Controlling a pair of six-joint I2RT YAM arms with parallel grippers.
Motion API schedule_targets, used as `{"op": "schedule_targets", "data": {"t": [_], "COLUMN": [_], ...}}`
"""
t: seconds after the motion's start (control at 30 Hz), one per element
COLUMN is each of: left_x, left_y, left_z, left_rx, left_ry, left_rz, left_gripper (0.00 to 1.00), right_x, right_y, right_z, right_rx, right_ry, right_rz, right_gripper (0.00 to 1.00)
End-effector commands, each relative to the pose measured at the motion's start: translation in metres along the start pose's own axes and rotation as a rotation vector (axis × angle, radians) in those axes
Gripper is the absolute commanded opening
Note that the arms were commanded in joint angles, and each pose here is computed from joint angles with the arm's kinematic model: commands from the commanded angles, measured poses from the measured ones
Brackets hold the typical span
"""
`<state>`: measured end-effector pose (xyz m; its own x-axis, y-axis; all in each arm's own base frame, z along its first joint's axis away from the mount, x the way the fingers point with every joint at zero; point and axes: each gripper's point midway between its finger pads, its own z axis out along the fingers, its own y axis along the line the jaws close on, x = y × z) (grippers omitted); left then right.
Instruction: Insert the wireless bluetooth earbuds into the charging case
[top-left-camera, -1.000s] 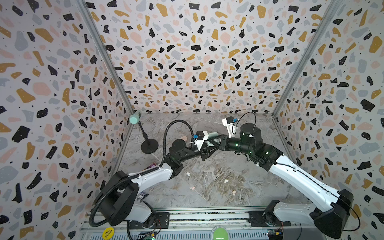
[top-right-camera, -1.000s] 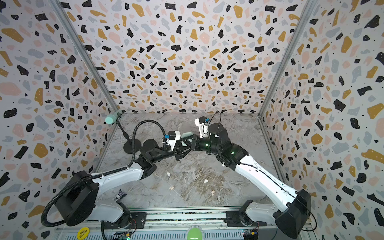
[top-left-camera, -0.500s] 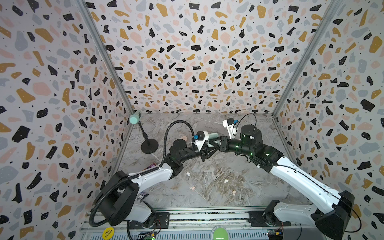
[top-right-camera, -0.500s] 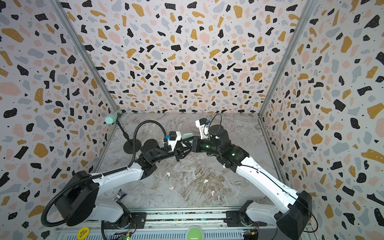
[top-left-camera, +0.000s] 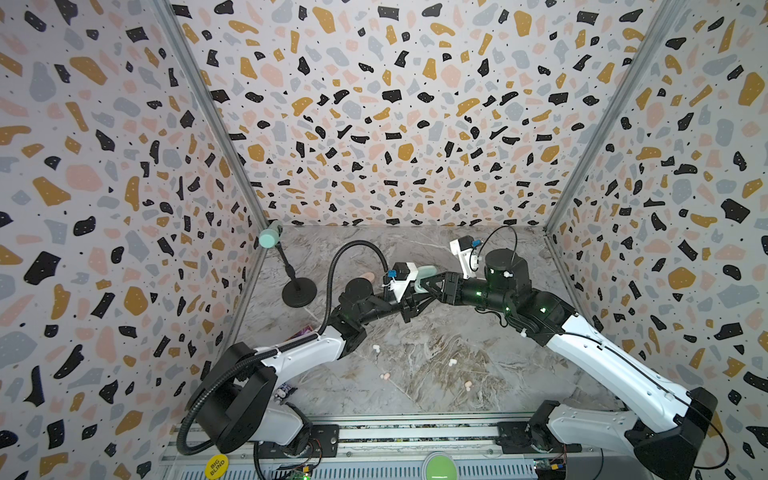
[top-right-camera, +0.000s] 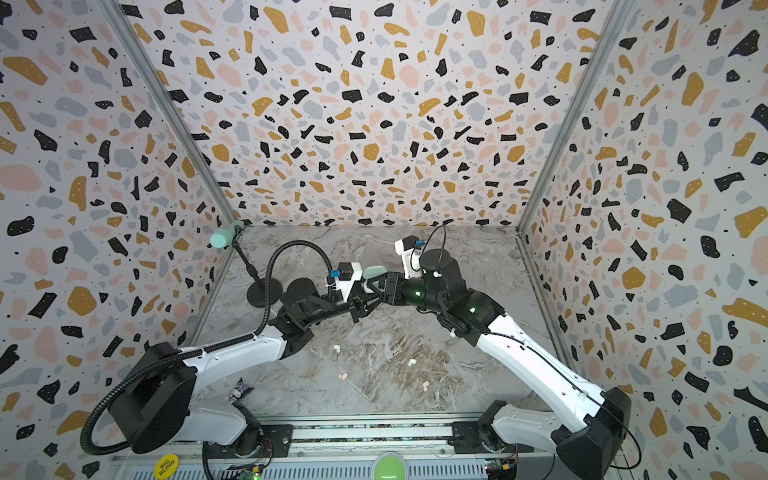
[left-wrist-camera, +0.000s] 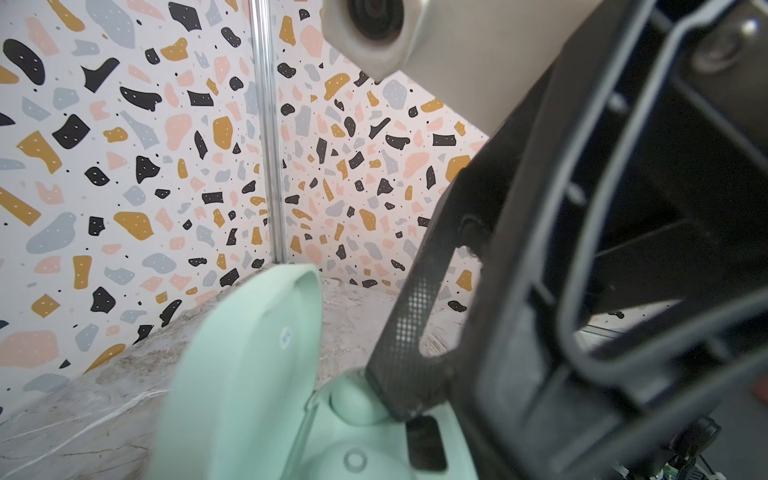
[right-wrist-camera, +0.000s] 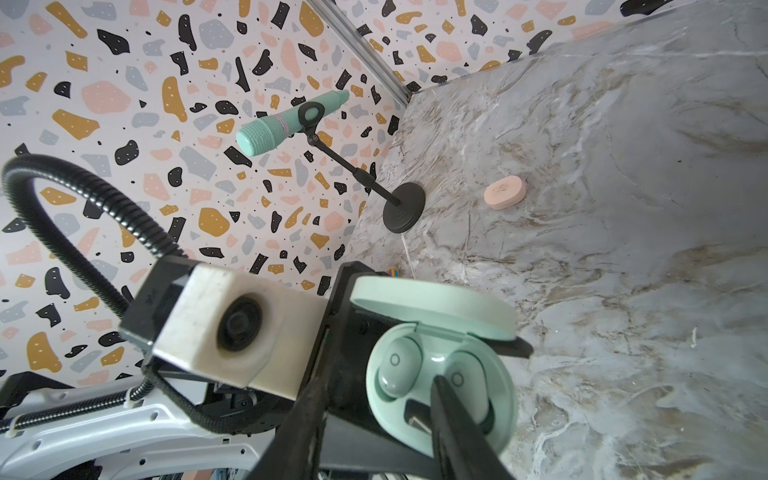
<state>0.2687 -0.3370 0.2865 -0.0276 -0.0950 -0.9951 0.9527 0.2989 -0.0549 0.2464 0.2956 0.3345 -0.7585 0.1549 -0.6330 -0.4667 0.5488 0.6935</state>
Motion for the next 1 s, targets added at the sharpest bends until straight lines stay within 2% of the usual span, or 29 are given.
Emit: {"op": "schedule_targets", "data": {"t": [0.0,0.27,0.63,0.83,0.97], "left_x": [-0.029,-0.021,-0.014,-0.013,-0.014], "left_y": [-0.005,-0.004,-0.011,-0.013,-0.012], "left_z": [-0.002,-0.003,-0.004,-0.007,-0.007], "left_rx": [0.004,-0.005,0.031,0.031,0.028], "left_ry": [-0.079,-0.054,-0.007,0.001,0.002], "left_rz": [0.074,0.071,0.082,0.09,0.096], "left_gripper": [0.0,0.0,0.0,0.0,0.0], "right_x": [-0.01,-0.026,-0.052,-0.043,-0.036], "right_y": [0.014,0.014,0.002,0.0,-0.001], "right_z": [-0.018,-0.03,-0.007,0.012,0.01], "right_rx": [0.01,0.102,0.202,0.189,0.196], "right_ry": [-0.018,-0.009,0.053,0.146,0.157], "right_rz": [-0.035,-0.073,-0.07,-0.074,-0.07], "right_gripper": [0.44,0.5,0.55,0.56,0.55]}}
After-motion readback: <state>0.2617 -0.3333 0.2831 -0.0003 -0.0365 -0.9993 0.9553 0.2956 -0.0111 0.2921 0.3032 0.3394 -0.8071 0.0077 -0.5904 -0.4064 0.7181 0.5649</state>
